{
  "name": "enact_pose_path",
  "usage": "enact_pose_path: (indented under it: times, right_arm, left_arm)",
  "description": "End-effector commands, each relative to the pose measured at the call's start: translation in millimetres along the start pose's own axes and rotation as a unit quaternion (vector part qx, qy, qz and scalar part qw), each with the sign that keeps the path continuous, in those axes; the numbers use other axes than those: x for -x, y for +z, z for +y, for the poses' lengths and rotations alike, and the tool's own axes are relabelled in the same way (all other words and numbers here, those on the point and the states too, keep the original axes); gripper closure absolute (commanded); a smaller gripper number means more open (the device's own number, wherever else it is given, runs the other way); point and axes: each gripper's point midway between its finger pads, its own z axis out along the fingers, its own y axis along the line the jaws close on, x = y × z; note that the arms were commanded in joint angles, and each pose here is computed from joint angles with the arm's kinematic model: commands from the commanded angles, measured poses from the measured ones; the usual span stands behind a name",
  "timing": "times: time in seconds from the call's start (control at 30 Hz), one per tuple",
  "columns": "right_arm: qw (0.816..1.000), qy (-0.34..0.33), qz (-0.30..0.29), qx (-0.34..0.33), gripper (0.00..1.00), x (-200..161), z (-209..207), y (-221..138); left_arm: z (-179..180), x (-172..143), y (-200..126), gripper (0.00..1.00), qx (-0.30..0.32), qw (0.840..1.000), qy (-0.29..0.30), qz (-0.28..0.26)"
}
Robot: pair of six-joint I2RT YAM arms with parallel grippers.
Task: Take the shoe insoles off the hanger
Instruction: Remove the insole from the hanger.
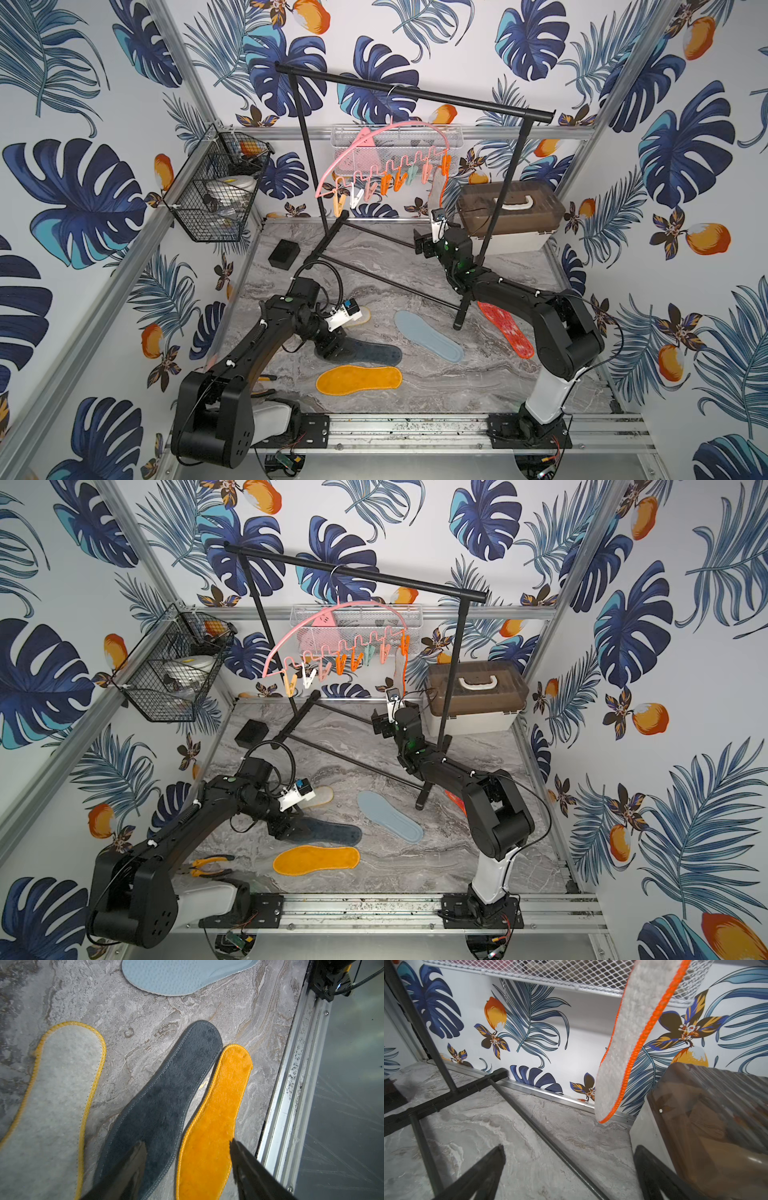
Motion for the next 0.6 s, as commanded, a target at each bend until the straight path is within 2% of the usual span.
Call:
enact_pose_path:
  times: [0.0,0.23,0.4,0.57]
  right_arm:
    - [0.999,0.027,-0.031,-0.003,0.02,22.0,-11.2,6.3]
    - [0.998,0.045,-0.038,-0.006,0.06,23.6,-25.8,23.3]
    - [0.996,0.055,-0.076,-0.004,0.06,34.4,-27.5,27.7]
    - [0.995,0.064,-0.082,-0.01,0.08,37.6,-36.0,37.4]
  left_arm:
    - [-7.8,1.4,-2.2,0.29,-0.016,1.0,0.005,-0.011]
    - [-7.3,2.2,-6.8,0.29,-0.014,1.0,0.004,-0.026]
    - [-8.1,2.8,-6.1,0.29,-0.021,0.999,0.002,-0.026]
    - [-7.5,3.2,-5.6,0.29,-0.022,0.999,0.002,-0.026]
